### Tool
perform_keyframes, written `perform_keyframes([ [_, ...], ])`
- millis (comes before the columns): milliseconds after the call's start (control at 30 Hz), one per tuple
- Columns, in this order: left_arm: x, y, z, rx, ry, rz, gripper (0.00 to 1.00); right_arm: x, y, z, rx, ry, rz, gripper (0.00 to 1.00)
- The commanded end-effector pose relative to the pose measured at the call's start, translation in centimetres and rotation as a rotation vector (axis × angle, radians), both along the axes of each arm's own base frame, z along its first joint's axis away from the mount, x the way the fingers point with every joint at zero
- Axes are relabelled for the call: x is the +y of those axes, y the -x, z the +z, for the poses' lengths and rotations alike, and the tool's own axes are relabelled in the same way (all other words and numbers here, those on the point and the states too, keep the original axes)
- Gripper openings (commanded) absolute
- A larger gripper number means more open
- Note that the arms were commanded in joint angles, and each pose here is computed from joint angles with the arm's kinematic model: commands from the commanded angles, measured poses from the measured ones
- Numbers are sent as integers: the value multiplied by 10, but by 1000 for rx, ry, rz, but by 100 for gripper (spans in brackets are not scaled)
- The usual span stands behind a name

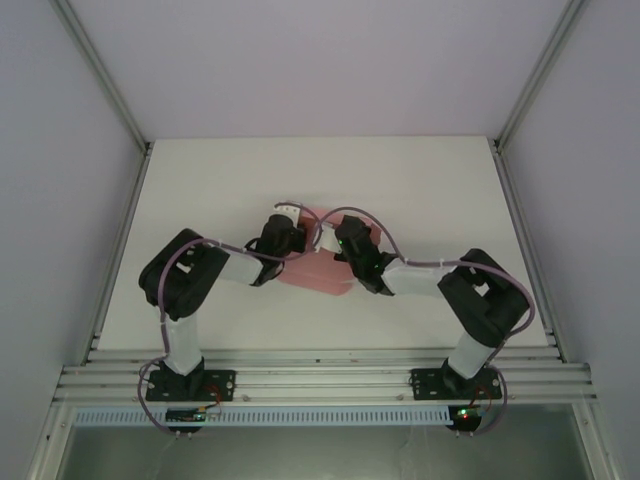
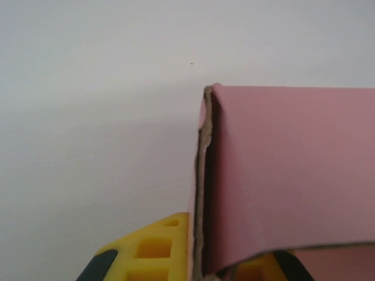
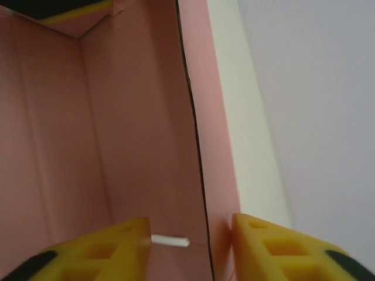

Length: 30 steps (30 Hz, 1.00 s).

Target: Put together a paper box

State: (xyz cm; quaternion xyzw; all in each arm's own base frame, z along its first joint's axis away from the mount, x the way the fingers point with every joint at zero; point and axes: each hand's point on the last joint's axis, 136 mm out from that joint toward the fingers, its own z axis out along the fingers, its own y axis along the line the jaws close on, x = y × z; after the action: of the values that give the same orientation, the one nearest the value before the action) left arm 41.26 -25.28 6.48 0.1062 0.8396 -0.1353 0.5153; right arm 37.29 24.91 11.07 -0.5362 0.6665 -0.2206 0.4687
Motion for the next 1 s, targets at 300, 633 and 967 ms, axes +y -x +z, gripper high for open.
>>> perform_keyframes([
  [300,6,3,-7,38,19,13,0,-36,29,62,139,-453,-44,98],
  [633,3,13,15,18,99,-15,0,-88,-2,100,158,-723,-284,98],
  [967,0,23,40,21,173,-42,0,-59,2,46,387,-671,-236,95],
])
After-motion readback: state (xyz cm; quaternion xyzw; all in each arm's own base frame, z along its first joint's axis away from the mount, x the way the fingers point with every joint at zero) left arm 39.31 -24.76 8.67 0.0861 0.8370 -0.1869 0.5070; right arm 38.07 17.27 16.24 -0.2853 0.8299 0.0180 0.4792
